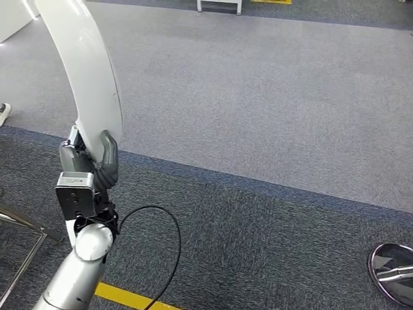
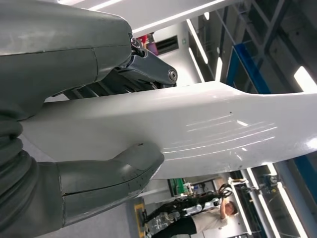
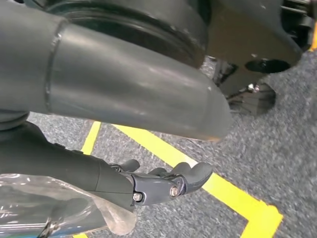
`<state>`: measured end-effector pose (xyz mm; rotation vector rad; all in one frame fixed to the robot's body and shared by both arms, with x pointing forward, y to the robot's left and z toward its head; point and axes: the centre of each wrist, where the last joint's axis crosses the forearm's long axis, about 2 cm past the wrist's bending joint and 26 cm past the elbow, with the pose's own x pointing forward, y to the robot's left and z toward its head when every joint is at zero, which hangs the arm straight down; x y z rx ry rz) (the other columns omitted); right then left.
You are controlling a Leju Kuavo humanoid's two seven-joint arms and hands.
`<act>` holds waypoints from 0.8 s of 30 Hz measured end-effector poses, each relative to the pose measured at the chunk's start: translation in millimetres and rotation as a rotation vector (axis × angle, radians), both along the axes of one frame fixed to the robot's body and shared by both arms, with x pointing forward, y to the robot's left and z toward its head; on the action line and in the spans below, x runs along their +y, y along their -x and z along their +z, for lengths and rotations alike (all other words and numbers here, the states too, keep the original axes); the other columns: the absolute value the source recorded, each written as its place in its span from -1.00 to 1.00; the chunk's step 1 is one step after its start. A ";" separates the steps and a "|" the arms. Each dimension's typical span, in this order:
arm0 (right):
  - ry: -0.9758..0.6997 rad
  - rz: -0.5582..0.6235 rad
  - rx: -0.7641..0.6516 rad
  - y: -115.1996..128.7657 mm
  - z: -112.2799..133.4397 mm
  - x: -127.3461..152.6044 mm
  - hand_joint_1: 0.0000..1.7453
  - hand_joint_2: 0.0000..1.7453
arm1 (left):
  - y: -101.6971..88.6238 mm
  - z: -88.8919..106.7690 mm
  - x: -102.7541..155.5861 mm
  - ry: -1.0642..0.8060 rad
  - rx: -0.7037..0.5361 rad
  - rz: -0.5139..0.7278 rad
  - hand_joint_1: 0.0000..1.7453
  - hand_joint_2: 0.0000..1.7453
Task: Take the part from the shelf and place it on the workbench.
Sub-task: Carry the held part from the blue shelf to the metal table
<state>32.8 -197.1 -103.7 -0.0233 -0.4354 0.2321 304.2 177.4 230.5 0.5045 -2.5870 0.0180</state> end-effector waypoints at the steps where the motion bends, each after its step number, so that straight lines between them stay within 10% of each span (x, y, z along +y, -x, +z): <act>1: 0.003 -0.002 -0.001 0.1 0.0 -0.1 -1.00 -1.00 | 0.1 -0.3 -0.1 0.001 0.001 0.000 1.00 1.00; 24: 0.017 -0.006 0.000 -0.1 0.5 1.9 -1.00 -1.00 | 3.9 -5.4 -6.9 0.036 0.004 -0.021 1.00 1.00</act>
